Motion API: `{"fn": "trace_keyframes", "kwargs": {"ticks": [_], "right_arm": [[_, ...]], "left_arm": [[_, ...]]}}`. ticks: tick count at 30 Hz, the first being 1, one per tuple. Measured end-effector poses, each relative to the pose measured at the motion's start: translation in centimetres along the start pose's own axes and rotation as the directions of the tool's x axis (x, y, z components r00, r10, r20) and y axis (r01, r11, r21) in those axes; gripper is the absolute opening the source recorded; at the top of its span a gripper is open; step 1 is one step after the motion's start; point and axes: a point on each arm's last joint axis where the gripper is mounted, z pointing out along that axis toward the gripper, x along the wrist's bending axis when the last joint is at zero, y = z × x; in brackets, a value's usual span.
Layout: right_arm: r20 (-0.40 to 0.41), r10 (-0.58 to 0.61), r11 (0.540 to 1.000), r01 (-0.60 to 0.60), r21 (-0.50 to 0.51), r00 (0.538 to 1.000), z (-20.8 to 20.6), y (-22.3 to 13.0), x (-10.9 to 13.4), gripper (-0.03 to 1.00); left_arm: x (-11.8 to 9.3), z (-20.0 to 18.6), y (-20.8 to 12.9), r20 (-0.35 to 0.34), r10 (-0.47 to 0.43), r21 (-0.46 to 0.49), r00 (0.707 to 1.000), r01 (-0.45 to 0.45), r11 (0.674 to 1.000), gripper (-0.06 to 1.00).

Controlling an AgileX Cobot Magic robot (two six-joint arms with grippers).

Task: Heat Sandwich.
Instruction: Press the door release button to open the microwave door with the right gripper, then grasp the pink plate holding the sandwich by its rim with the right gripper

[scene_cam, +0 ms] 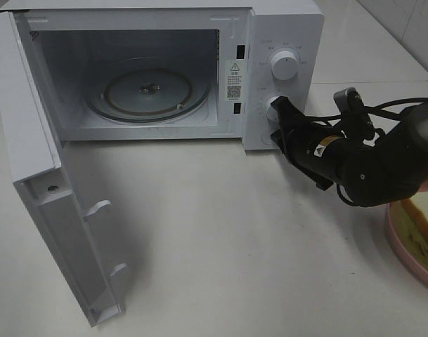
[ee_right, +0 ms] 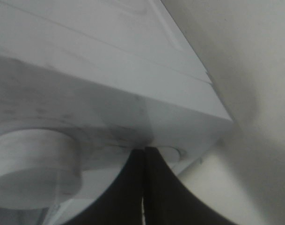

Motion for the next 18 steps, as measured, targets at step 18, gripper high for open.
{"fn": "trace_keyframes", "kwargs": {"ticks": [18], "right_arm": [[-0.034, -0.207, 0.968, 0.210, 0.136, 0.978, -4.1, 0.3, 1.6, 0.01]], "left_arm": [[0.0, 0.0, 0.0, 0.000, 0.000, 0.000, 1.000, 0.000, 1.000, 0.97]]}}
